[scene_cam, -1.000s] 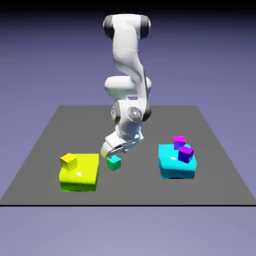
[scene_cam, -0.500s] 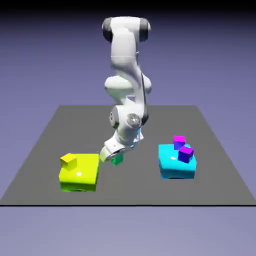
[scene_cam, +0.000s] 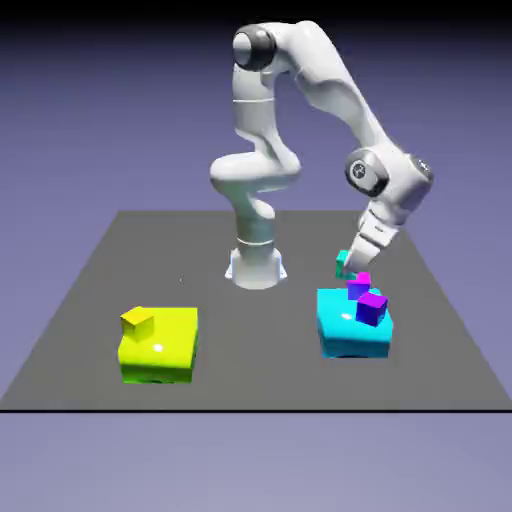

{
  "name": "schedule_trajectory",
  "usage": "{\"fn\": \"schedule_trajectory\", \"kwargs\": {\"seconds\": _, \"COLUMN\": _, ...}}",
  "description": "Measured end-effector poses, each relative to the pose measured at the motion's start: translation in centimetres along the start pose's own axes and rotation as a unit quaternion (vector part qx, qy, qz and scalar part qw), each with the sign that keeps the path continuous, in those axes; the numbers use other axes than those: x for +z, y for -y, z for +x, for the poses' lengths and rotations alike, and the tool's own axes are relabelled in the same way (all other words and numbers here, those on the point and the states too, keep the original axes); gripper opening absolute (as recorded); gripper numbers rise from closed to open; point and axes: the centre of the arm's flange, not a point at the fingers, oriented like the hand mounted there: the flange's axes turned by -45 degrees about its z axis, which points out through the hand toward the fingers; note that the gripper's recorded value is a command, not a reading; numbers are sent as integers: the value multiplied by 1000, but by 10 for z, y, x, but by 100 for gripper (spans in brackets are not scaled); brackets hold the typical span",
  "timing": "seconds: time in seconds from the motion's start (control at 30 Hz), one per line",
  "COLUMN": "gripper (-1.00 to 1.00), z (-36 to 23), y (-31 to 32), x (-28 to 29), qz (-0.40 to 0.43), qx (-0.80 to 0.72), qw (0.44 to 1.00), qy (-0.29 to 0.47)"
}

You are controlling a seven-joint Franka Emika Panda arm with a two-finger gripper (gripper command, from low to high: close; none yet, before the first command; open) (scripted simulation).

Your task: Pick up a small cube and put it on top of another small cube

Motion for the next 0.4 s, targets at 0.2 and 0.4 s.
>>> {"fn": "schedule_trajectory", "kwargs": {"seconds": 0.2, "gripper": 100, "z": 9, "y": 0, "x": 68, "qz": 0, "qx": -1, "qw": 1000, "qy": 0}}
{"fn": "schedule_trajectory", "kwargs": {"seconds": 0.4, "gripper": 100, "z": 1, "y": 0, "x": 3, "qz": -2, "qx": 0, "qw": 1000, "qy": 0}}
